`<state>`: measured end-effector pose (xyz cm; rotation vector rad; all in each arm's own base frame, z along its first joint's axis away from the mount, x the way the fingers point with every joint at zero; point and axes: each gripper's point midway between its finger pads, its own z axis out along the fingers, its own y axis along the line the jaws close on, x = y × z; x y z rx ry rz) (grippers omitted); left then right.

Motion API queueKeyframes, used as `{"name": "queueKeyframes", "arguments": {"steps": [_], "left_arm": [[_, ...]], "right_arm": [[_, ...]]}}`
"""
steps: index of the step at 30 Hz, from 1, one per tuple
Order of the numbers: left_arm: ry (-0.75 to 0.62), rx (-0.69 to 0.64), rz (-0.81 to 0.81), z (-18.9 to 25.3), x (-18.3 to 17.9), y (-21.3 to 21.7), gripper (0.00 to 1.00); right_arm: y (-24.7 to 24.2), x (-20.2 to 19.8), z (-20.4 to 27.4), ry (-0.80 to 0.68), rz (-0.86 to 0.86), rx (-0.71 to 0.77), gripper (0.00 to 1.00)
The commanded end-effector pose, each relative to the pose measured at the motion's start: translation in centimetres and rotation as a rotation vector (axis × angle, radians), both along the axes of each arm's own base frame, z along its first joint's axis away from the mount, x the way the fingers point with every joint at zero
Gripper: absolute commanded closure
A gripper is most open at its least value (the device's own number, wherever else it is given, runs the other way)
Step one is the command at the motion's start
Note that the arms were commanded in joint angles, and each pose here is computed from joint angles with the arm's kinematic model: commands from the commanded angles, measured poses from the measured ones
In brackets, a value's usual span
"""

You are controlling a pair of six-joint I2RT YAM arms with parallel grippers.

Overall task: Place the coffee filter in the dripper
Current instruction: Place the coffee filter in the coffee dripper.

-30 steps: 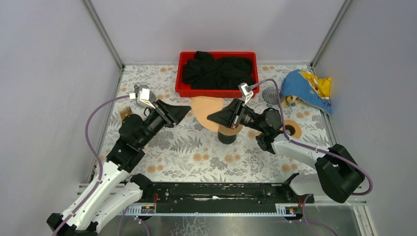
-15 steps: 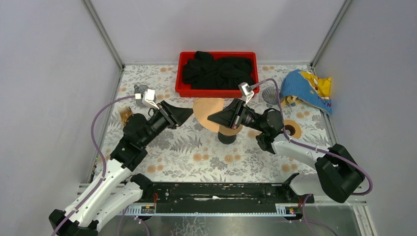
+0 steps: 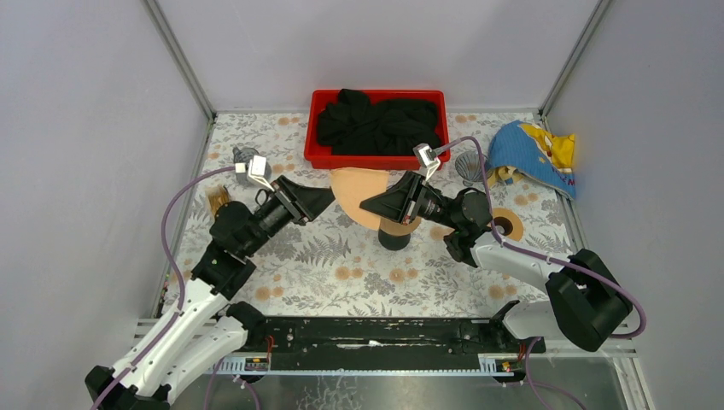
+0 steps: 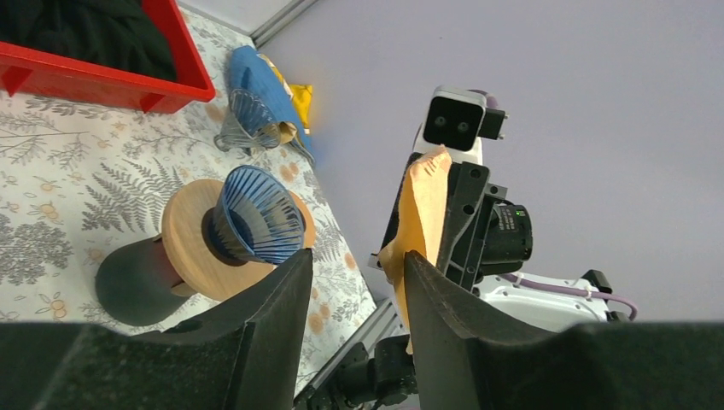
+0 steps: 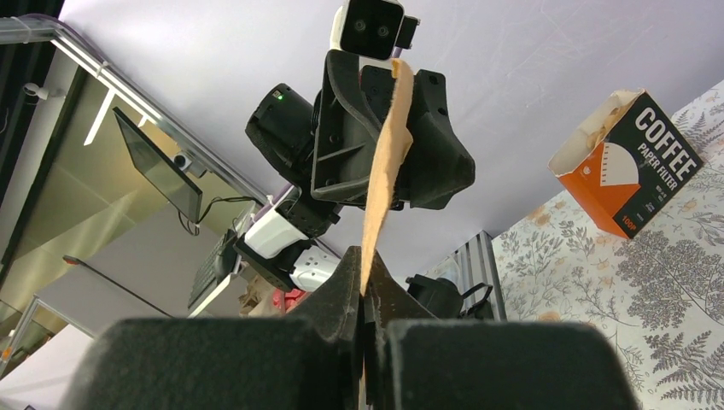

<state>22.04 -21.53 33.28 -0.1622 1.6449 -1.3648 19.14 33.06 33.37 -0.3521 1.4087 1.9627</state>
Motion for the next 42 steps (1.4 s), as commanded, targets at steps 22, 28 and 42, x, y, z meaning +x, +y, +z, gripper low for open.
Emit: {"name": "queueKeyframes", "arguments": {"steps": [22, 28, 42], "left_arm": [[-0.054, -0.101, -0.149, 1.2, -0.7, -2.4, 0.92], [-0.027, -0.017, -0.064, 0.7, 0.3, -1.8, 1.0], [0.067, 0.272, 0.041, -1.2, 1.3, -4.7, 1.0]], "right_arm": [[0.8, 0.3, -0.6, 0.001, 0.014, -0.033, 0.82], [0.4, 1.4, -1.7, -0.001, -0.085, -0.126, 0.51], [-4.3, 3.9, -3.0, -0.189, -0.426, -0.509, 0.15]]}}
